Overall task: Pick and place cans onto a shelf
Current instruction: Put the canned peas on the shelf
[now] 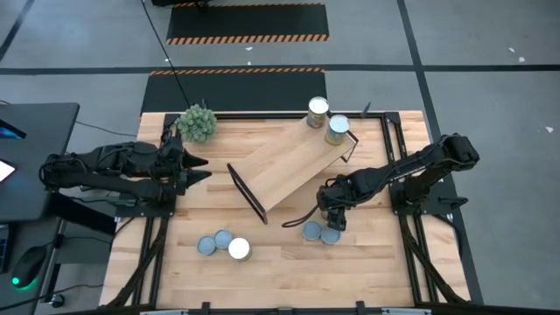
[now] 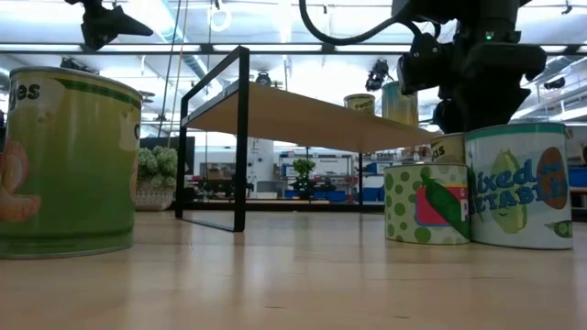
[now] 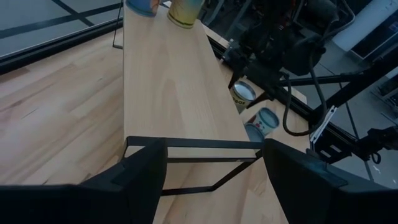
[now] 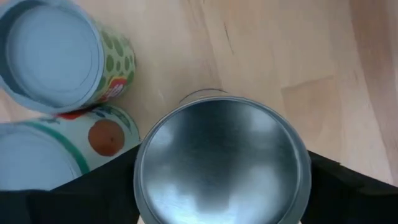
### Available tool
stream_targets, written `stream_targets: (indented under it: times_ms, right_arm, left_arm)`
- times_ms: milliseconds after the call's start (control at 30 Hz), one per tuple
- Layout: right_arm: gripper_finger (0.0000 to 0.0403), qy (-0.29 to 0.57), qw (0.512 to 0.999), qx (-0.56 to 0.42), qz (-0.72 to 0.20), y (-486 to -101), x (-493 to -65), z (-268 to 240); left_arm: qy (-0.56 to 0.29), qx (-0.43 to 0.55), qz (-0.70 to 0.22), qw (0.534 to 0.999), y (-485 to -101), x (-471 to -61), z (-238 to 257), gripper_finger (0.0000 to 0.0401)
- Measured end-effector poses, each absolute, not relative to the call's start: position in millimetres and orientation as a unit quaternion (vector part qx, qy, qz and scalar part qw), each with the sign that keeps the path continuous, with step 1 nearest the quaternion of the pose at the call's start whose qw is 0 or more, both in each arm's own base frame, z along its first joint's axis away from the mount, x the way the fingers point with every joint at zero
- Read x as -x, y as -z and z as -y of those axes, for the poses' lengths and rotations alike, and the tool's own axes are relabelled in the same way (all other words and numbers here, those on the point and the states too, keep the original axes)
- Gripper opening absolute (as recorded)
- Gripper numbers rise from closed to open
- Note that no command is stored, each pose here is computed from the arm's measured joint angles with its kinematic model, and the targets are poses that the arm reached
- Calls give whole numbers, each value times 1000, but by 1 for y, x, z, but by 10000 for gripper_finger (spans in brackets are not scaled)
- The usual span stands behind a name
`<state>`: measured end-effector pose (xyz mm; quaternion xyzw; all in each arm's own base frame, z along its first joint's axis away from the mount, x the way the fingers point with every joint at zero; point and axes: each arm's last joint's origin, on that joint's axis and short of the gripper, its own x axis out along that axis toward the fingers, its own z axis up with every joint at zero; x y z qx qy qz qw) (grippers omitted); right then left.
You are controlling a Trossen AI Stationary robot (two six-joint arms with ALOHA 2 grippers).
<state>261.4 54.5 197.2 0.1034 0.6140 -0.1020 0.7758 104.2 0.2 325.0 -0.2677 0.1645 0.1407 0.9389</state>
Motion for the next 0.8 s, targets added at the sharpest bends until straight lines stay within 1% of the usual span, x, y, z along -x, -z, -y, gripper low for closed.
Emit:
stream_targets:
  times_ms: [67,167,267,333,533,800]
  right_arm:
    - [310,108,775,-110,-613,-197,-261,-54]
    - [310,117,767,-118,-620,-202,-262,-54]
    - [310,120,766,-123,-619,-215,-265,-55]
    - [313,129,757,-125,-629,-225,-265,-54]
    - [317,192,735,-186,-623,-275,-269,-42]
    - [318,259,746,-271,-550,-339,-274,-18]
  left_arm:
    - [-141,268,-165,939,-325,-104,0,270]
    - [-141,267,-165,939,-325,-104,0,270]
    - [-141,268,-165,939,-325,-104,0,270]
    - [-141,268,-165,939,-325,-104,0,270]
    - [-141,268,-165,939,-325,-104,0,270]
    - [-141,268,-165,939,-325,-104,0,270]
